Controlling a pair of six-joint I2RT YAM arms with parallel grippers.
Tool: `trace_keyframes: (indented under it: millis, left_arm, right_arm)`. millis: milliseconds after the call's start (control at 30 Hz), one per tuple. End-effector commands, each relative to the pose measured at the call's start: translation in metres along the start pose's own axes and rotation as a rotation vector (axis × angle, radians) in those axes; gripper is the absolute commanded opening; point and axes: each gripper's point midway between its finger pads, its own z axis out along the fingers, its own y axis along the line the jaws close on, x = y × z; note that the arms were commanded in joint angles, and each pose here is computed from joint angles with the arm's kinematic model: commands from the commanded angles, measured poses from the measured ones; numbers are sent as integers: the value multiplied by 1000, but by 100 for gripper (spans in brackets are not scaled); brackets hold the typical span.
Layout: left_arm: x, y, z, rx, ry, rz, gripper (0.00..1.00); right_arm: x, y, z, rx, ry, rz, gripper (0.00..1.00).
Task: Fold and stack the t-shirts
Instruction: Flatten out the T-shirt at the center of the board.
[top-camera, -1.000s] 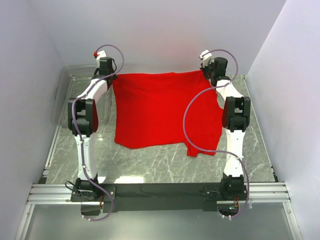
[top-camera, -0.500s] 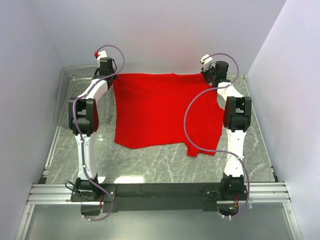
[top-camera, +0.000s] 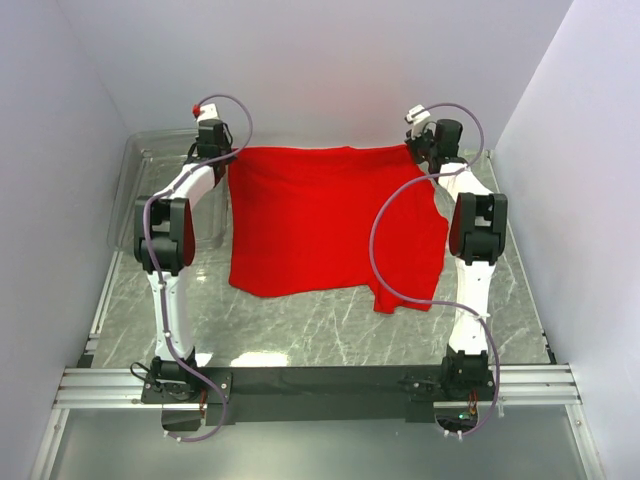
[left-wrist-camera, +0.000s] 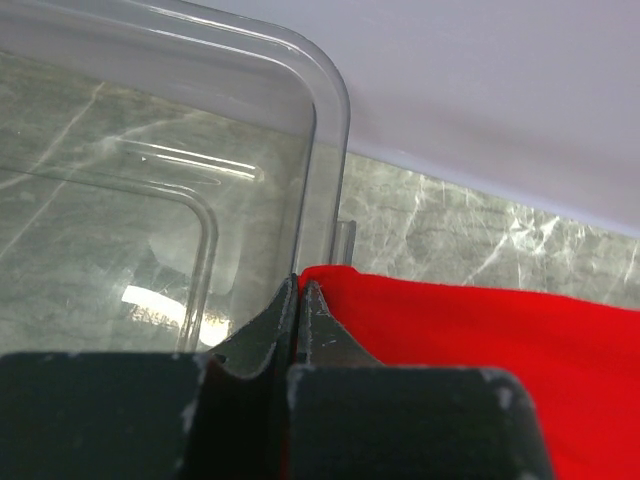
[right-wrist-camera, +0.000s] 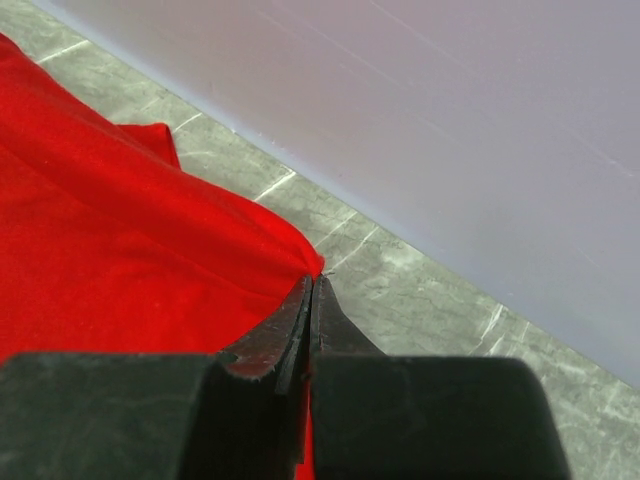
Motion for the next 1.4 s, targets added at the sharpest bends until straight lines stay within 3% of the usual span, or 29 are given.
trace_keyframes:
  millis: [0,367,633,1067,1167,1367]
  left_arm:
    - [-37,-15,-23,72,-81,20,2]
    - [-53,-17,-36,97,-148,63,2]
    - [-48,-23,-39,144,-134,99,1]
    - [-60,-31,-38,163,-154,65,1]
    - [-72,-34,-49,176,-180,36,1]
    - [-116,-32,-135,241,-319,-1,1]
  right_arm:
    - [-57,-25,-28,44,-109,-23,0]
    - [-60,-23,-32,20,-118,-12,0]
    - [-60,-22,-35,8,-118,-7,0]
    - [-66,-39,-53,35,-129,34,0]
    - [-77,-34,-68,4,-148,51,0]
    - [-144,-27,-161,-169,-250,153,0]
